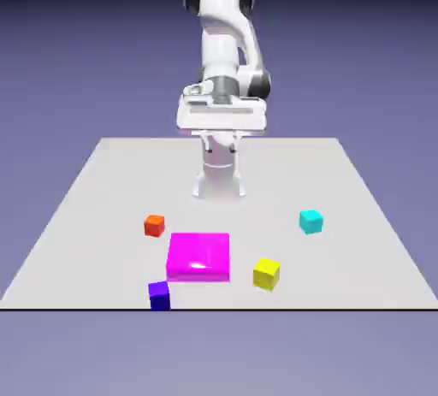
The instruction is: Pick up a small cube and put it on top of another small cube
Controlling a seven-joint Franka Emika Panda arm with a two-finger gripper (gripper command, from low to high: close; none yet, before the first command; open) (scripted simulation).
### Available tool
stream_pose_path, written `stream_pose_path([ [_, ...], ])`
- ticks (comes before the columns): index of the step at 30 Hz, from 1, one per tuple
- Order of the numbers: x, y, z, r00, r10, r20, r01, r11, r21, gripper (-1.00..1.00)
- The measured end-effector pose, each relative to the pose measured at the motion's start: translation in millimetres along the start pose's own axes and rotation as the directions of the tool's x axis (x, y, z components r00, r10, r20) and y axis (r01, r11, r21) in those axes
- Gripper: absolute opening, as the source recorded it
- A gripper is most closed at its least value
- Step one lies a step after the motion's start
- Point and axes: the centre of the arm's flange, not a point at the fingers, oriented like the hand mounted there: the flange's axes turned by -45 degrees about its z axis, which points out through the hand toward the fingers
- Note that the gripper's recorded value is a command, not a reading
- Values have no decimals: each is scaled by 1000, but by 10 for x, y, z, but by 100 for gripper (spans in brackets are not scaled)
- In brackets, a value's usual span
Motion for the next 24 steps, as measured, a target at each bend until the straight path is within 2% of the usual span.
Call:
stream_pose_path([
  [5, -4, -332, 558, 957, -210, 202, 199, 977, 71, 0],
  [11, -163, -757, 1215, 797, -455, 397, 405, 890, 208, 0],
  [18, -550, -1264, 1926, 491, -691, 531, 561, 717, 414, 0],
  [24, -1014, -1640, 2452, 180, -811, 557, 598, 540, 592, 0],
])
